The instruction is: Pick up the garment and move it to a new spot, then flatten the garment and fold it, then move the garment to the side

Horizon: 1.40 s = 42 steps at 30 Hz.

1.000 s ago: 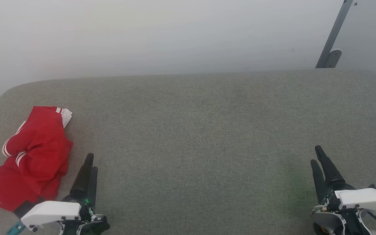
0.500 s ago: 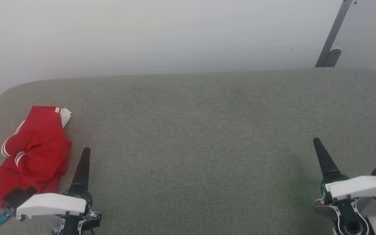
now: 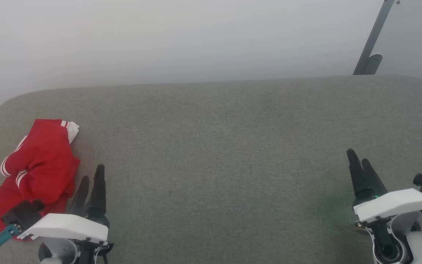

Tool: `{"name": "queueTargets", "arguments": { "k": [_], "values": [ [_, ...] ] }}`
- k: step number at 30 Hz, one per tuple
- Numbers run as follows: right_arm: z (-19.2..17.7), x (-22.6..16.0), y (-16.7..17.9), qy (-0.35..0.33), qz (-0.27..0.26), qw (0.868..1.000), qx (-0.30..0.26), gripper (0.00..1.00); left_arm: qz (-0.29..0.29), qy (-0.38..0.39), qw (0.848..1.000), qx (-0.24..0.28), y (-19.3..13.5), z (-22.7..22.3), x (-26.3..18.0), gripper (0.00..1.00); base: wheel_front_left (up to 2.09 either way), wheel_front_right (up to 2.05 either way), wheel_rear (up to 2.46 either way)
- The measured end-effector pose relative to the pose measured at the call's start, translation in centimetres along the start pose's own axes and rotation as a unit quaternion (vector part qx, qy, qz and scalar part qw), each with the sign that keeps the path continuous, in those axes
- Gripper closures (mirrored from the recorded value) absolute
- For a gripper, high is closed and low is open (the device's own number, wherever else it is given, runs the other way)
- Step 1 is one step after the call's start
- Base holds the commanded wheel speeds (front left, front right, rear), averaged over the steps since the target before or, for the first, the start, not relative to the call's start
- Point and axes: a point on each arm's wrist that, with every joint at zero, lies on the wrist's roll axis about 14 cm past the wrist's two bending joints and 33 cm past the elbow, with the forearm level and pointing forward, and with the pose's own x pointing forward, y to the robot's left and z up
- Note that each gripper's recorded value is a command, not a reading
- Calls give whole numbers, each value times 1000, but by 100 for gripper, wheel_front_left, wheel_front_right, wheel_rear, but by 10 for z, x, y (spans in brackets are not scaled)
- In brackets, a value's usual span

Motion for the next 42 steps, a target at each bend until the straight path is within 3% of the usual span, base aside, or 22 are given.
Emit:
{"name": "queueTargets", "arguments": {
  "k": [19, 42],
  "values": [
    [5, 7, 14, -10, 28, 985, -172, 0, -8, 7, 985, 169, -4, -6, 0, 0, 0, 0, 0],
    [14, 6, 14, -31, 33, 958, -284, 0, -7, 4, 960, 281, 3, -10, -3, 0, 0, 0, 0]
  ]
}}
